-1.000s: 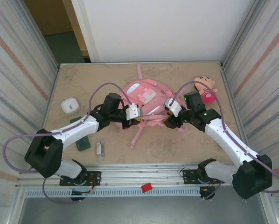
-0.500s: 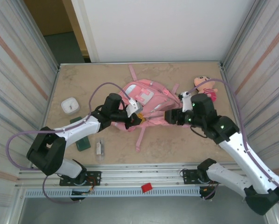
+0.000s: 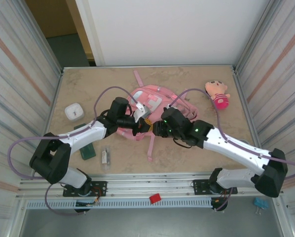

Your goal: Pack the student bag

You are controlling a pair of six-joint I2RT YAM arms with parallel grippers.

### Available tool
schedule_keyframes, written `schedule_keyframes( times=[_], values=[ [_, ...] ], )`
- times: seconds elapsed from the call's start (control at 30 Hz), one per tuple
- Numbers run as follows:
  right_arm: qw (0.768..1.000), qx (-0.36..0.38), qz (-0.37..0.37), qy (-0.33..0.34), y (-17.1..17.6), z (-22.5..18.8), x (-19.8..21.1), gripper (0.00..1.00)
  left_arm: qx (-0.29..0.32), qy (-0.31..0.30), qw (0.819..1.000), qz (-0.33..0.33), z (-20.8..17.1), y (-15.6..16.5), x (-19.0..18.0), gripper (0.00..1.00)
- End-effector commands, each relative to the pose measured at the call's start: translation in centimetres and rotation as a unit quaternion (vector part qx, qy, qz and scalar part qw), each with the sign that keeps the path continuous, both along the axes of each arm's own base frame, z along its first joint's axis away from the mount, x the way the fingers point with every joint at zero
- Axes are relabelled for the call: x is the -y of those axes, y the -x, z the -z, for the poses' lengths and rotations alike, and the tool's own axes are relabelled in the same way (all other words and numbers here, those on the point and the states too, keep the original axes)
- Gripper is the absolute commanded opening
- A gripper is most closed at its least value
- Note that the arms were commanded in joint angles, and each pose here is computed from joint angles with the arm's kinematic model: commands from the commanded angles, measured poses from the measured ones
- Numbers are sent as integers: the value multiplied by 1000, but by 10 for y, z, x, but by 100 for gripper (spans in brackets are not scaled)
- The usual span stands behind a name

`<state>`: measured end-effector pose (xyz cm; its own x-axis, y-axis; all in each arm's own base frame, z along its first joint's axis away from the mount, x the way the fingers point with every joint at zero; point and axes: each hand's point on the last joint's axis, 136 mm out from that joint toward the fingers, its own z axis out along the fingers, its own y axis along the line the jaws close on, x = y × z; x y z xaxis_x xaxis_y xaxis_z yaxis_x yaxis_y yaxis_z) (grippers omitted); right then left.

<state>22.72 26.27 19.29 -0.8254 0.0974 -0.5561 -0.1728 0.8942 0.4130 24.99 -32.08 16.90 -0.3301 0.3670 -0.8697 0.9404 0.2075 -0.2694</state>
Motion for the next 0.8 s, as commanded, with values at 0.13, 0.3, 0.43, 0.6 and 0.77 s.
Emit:
schedule_keyframes(
  times=[0.13,0.3,0.43,0.6,0.77],
  values=[
    [993,43,89,62,-27,1,21,46,-34,43,998,37,-26,16,4,0],
    [989,57,112,78,-33,4,31,39,-33,53,997,48,-31,20,5,0],
    [982,69,131,117,-33,0,48,30,-30,50,997,44,-30,19,4,0],
    [982,75,132,112,-31,-2,50,20,-34,46,997,42,-27,17,5,0],
    [980,72,133,129,-31,1,52,19,-34,47,997,41,-28,16,5,0]
  ],
)
